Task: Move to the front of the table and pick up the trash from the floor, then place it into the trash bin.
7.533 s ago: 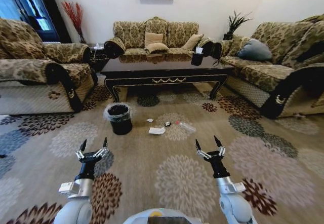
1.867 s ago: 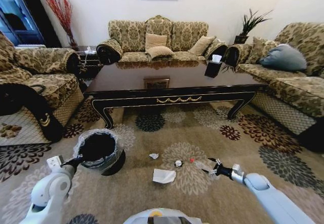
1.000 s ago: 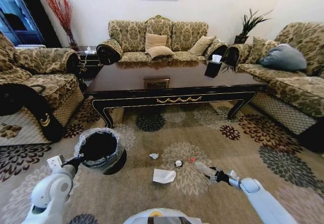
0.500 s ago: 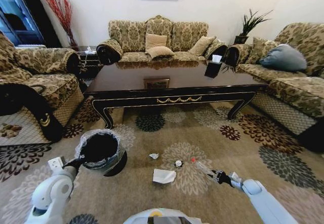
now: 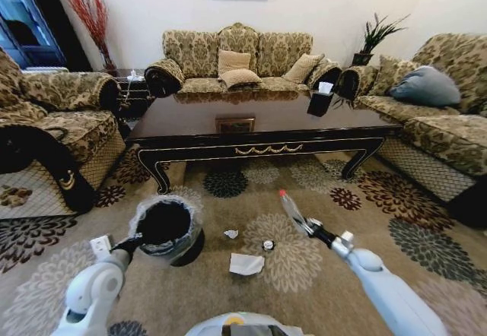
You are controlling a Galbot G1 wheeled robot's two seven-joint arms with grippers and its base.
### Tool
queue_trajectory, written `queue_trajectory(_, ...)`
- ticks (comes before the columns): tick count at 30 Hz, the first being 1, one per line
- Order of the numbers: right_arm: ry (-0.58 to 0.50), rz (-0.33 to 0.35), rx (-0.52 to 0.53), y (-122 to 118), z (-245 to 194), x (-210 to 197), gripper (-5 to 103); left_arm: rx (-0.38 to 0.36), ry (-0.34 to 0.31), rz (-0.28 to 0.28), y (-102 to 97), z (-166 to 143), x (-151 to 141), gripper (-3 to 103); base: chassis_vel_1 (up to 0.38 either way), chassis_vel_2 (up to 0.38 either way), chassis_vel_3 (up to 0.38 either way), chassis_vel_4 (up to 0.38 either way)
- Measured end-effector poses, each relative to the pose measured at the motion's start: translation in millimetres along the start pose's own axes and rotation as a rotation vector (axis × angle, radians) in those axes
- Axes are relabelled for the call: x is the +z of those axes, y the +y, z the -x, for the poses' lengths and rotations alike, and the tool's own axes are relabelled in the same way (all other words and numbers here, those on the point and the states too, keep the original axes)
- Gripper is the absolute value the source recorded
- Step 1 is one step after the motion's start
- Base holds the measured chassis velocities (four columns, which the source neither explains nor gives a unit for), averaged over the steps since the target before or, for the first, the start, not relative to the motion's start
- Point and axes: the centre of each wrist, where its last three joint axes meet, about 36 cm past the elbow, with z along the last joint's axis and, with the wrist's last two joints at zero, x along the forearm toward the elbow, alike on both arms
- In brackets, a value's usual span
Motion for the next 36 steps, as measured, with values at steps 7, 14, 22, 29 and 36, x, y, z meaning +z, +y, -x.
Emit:
queue_trajectory(7,-0.158,0.031,-0.134,57.7,56.8,-13.8,20,0.056,0.047,-0.034,-17.0,9.3,15.8,2,0.000,0.000,0.000,0.000)
queue_trajectory(14,-0.254,0.047,-0.250,98.6,96.0,-19.8,20,0.088,0.102,-0.054,-32.8,22.0,33.6,2,0.000,0.000,0.000,0.000)
queue_trajectory(22,-0.311,0.079,-0.367,136.4,130.3,-14.2,20,0.099,0.155,-0.087,-46.5,42.6,50.9,2,0.000,0.000,0.000,0.000)
queue_trajectory(29,-0.319,0.100,-0.457,173.1,157.8,-3.6,20,0.111,0.163,-0.106,-53.8,48.7,53.7,2,0.000,0.000,0.000,0.000)
queue_trajectory(36,-0.320,0.092,-0.511,196.1,170.1,3.4,20,0.118,0.161,-0.109,-56.6,49.5,52.6,2,0.000,0.000,0.000,0.000)
